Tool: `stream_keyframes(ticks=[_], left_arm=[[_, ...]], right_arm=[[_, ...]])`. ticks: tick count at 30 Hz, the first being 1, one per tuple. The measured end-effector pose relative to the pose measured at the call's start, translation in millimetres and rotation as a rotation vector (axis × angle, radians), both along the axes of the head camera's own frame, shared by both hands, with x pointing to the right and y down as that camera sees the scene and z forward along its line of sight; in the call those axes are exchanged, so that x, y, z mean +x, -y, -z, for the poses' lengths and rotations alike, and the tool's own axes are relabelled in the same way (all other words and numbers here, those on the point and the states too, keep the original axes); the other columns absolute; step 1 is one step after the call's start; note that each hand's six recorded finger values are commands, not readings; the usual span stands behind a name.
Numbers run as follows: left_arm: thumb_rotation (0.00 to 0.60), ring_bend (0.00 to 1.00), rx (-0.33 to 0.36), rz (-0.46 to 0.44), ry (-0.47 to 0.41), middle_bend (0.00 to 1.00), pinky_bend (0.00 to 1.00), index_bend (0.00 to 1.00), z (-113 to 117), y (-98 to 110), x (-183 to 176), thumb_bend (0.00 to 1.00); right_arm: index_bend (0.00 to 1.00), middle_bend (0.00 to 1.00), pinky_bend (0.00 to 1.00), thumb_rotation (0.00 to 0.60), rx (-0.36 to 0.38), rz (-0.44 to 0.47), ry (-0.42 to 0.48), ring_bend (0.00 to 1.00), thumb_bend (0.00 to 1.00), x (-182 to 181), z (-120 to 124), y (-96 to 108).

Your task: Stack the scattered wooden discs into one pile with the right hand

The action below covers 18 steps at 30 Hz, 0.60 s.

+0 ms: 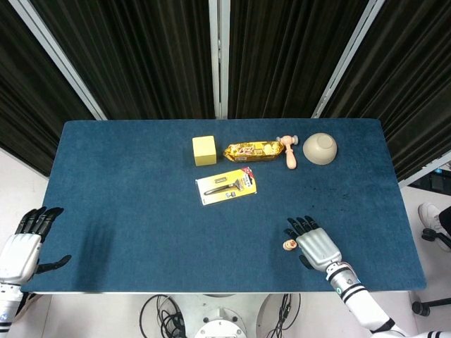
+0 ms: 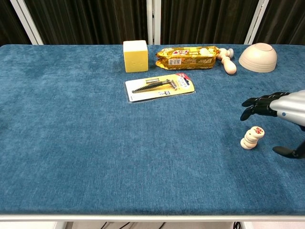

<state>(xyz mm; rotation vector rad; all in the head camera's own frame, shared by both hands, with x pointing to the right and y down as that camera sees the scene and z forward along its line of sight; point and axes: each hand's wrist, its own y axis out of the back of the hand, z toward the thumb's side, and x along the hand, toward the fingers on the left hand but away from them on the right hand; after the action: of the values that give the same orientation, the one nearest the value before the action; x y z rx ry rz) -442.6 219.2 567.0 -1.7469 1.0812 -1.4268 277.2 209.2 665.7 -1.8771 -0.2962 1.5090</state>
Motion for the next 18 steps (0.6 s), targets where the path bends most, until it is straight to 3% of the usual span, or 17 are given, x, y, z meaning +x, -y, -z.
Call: stream_keyframes(ticks=[18], left_arm=[[0.6,0.0,-0.002,0.004,-0.006,0.09,0.0,0.11,0,0,-2,0.13]], right_arm=[[0.3,0.0,0.0,0.6,-0.004,-0.052,-0.002,0.0,0.33,-10,-13,5]])
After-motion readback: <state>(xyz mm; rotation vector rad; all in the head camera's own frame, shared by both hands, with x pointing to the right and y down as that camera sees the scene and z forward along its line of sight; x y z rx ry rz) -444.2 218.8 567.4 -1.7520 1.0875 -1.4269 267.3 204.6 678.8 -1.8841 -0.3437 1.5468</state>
